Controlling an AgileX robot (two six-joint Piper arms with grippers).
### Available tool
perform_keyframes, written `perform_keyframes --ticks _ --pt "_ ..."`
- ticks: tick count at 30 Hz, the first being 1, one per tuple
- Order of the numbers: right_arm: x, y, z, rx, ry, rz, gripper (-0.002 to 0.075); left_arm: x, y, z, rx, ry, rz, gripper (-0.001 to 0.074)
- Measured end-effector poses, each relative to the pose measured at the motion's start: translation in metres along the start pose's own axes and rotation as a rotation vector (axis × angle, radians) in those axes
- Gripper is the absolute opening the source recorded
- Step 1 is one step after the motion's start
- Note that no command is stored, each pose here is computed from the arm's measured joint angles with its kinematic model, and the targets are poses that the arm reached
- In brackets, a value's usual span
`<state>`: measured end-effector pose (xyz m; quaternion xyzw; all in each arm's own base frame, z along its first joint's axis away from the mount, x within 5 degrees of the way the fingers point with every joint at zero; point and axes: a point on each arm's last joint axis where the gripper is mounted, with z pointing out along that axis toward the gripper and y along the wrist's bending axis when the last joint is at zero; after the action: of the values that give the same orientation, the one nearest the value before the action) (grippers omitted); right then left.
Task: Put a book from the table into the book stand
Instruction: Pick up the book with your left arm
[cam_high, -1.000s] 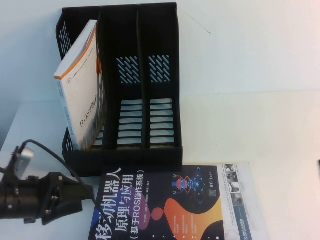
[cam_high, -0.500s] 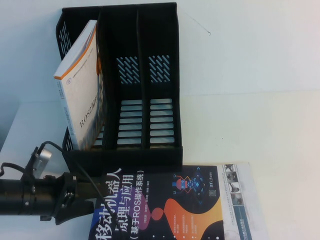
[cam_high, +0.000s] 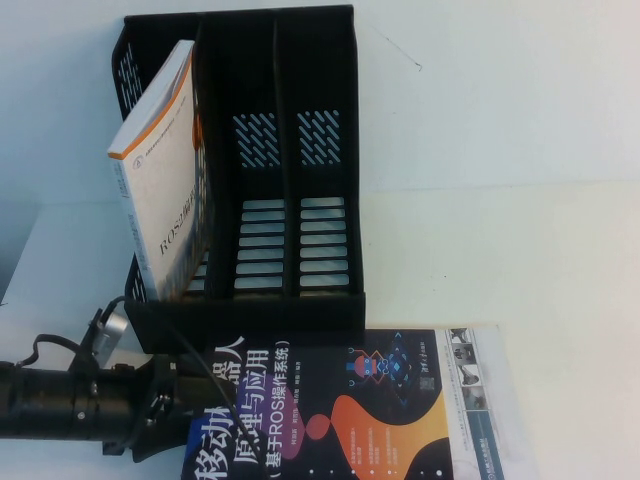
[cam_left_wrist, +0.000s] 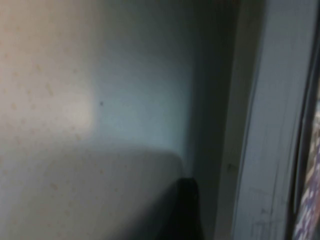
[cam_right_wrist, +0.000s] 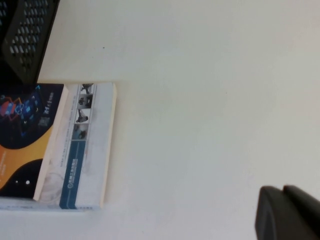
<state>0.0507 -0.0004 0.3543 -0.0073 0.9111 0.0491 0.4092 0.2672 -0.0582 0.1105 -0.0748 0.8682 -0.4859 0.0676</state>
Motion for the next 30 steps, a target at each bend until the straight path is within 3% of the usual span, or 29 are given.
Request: perform_keyframes --ticks 8,12,21,26,30 --pt "0.0006 -0.0006 0.0000 0.006 0.006 -0.001 0.0001 -0.0005 0.0038 0.0061 0.070 0.005 -0.029 0.0589" --pt "-0.0002 -0.0021 0.0000 0.023 -0.002 -0.008 0.0001 -0.0001 0.0028 0.0085 0.117 0.010 -0.035 0.0547" --pt "-0.0004 -0.0024 0.0000 0.026 -0.004 -0.005 0.0001 -0.0007 0.0039 0.0087 0.106 0.004 -0.037 0.0338" --pt "-0.0004 -0.0024 0.0000 0.026 -0.004 -0.005 0.0001 -0.0005 0.0038 0.0088 0.111 0.007 -0.038 0.0120" --pt "-0.0010 -0.0023 0.0000 0.025 -0.011 -0.006 0.0001 -0.0002 0.0014 0.0085 0.137 0.011 -0.041 0.0119"
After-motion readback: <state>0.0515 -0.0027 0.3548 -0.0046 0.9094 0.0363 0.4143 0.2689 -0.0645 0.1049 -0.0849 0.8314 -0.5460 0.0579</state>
